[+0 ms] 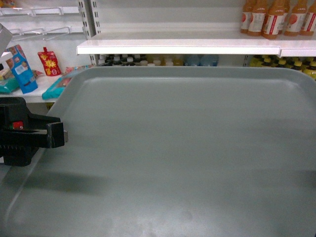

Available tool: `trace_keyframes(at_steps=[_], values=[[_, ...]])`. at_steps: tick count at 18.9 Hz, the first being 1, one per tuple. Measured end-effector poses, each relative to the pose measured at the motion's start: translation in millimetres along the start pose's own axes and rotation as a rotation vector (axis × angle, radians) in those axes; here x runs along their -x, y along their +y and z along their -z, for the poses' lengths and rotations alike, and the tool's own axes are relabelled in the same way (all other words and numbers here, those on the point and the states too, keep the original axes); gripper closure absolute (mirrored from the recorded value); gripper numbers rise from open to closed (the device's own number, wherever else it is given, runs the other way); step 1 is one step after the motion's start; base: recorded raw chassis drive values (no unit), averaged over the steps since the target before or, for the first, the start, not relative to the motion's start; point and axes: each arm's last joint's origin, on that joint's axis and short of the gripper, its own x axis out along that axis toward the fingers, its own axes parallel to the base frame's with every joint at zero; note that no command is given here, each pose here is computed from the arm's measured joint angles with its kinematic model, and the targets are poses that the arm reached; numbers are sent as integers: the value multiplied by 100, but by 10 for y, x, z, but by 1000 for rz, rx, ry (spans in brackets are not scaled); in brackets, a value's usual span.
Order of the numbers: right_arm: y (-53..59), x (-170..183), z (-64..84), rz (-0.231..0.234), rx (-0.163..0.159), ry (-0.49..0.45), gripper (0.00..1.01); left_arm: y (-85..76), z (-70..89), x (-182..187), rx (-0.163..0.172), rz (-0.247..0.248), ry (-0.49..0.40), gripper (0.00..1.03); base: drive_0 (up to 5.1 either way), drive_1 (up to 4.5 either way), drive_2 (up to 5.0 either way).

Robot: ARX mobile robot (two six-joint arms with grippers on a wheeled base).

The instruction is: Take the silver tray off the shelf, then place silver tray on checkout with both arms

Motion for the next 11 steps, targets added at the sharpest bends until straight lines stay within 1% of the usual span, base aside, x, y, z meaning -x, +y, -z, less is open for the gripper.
trace_keyframes(at_steps=[11], values=[[3, 1, -6, -3, 0, -6, 98, 1, -1, 1, 0, 0, -3, 100, 9, -403, 421]])
